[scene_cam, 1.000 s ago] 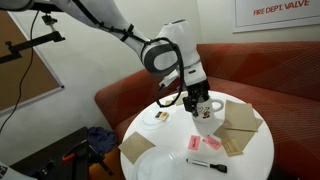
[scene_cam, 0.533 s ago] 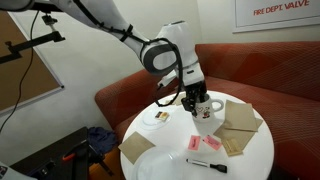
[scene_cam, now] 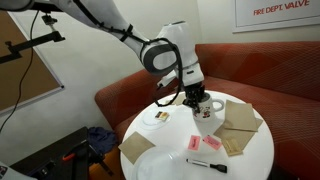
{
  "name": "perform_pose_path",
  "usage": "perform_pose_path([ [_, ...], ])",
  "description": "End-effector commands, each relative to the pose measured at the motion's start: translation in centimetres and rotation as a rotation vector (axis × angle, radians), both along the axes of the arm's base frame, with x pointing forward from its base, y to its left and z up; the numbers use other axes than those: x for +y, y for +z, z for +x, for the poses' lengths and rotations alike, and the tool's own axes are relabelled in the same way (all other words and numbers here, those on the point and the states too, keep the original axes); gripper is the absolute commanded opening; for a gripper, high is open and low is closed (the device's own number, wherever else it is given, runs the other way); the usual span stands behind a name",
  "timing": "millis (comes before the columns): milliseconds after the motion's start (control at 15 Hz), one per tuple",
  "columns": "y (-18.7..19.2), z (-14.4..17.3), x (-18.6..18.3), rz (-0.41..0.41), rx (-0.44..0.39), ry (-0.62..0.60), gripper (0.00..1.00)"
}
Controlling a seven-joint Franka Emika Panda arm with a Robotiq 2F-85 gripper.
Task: Slide the mug backwards
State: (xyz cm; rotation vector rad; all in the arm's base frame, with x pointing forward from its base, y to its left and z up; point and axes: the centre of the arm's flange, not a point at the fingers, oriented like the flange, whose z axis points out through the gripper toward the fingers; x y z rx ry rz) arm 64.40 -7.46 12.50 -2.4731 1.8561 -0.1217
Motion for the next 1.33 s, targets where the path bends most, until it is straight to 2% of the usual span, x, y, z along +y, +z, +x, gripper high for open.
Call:
perform_pose_path([
  [0,0.9,0.1,0.2,0.022,0.031,-0.005,0.00],
  [67,1.1,-0.1,0.4,0.021,0.034,-0.005,0.03],
  [600,1.9,-3.2,2.5,0.012,0.065,0.028,0.02],
  [933,2.2,-7.0,4.2,-0.007,0.116,0.035,0.02],
  [1267,1.8,-10.7,4.5,-0.017,0.159,-0.019,0.02],
])
